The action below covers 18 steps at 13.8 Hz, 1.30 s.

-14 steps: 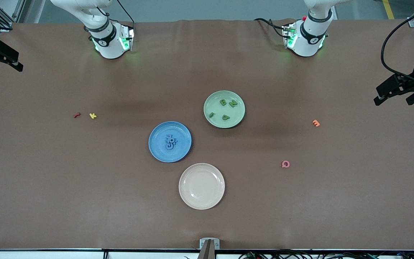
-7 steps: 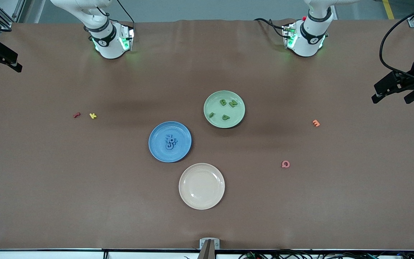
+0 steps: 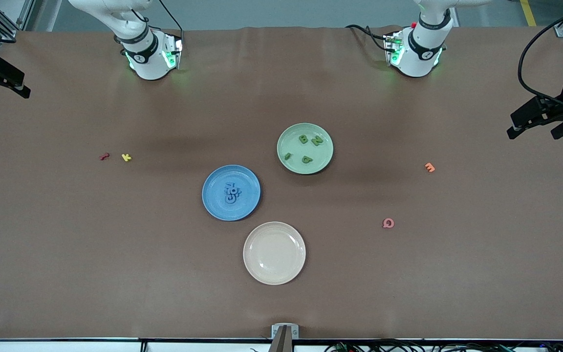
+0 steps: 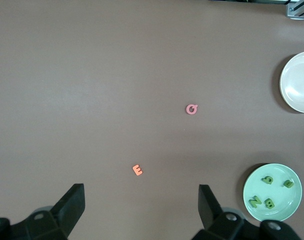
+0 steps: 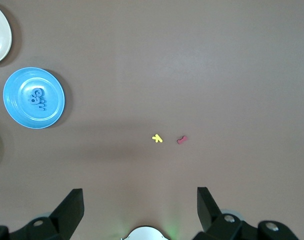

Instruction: Sort letters by color into matching plates

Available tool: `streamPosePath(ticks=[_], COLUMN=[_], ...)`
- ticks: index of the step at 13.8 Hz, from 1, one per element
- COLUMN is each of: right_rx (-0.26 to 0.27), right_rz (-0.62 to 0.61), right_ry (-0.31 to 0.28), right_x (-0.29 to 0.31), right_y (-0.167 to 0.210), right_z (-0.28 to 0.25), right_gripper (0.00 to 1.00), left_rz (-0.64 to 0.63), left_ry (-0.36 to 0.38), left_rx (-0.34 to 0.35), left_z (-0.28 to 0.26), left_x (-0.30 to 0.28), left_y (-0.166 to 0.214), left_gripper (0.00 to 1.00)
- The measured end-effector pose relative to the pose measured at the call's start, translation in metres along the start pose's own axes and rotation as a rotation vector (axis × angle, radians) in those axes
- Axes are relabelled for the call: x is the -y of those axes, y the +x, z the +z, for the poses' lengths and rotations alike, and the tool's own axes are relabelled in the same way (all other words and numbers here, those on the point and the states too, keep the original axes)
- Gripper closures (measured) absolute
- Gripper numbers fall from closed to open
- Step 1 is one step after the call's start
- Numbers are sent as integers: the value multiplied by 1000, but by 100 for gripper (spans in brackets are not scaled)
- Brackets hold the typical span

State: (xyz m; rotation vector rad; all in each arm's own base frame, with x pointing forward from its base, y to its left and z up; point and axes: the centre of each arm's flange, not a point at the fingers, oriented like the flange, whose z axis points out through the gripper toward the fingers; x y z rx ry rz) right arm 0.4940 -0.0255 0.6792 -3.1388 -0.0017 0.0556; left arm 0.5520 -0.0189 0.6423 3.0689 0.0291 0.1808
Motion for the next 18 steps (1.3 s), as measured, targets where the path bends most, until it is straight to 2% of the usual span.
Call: streamPosePath(ticks=[3, 8, 18], right_rx=[-3, -8, -5], right_rz=[-1, -5, 10], right_ry=[0, 39, 39], right_x=[1, 6, 5], right_y=[0, 1, 1], right_z=[0, -1, -1], right_gripper=[0, 0, 0], left_rz=[-1, 5, 18], left_ry=[0, -2, -4], left_rx=[-12, -47, -47], left_z=[-6, -23, -22], left_x=[0, -3, -10], left_y=[1, 2, 2], left_gripper=[0, 0, 0])
